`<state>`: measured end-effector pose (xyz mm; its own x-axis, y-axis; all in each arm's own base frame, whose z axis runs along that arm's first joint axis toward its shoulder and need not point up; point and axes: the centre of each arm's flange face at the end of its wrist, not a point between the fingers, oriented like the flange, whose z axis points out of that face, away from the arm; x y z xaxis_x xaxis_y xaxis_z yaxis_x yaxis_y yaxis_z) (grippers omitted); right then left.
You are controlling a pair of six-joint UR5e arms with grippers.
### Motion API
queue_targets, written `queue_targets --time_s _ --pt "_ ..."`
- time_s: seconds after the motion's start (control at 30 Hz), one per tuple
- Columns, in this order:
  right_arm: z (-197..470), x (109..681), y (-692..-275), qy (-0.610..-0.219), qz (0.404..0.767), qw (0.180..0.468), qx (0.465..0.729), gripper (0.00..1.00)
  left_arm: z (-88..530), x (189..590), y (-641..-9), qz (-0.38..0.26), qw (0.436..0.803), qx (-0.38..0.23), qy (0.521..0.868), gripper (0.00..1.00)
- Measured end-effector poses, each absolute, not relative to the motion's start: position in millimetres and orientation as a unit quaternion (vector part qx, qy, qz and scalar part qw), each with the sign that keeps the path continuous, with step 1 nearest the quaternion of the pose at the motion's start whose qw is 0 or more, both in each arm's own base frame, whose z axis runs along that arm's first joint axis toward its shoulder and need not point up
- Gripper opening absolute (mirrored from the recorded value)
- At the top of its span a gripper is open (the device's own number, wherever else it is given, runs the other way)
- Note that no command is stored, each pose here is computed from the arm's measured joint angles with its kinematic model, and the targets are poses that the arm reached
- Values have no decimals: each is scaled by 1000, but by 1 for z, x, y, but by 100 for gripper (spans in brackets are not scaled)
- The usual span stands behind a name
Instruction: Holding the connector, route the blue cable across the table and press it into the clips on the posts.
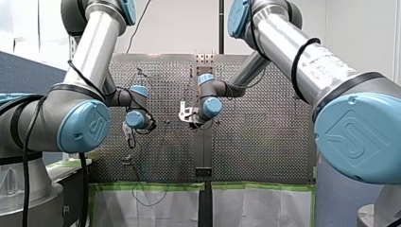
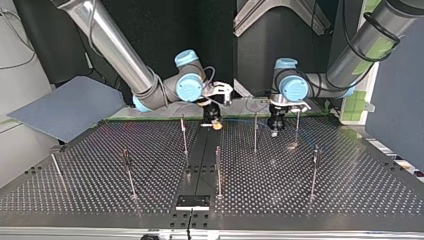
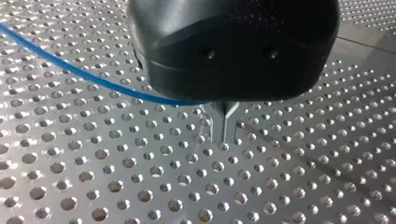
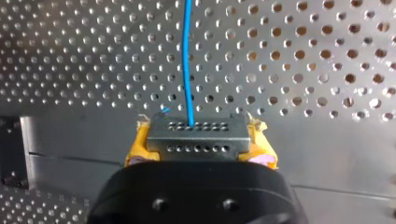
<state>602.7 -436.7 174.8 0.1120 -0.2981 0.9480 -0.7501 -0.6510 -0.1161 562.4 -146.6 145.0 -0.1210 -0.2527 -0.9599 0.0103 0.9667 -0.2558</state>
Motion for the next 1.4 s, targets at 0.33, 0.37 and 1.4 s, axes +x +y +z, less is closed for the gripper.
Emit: queue_targets --time_s 0.33,0.37,1.4 --pt "176 597 -450 -367 565 212 708 0 144 559 -150 -92 651 -84 749 50" --pt "177 597 -450 -367 566 212 707 0 143 558 -151 -91 649 -84 751 60" --pt "181 594 -458 -368 568 211 705 0 167 475 -187 -82 615 -65 781 100"
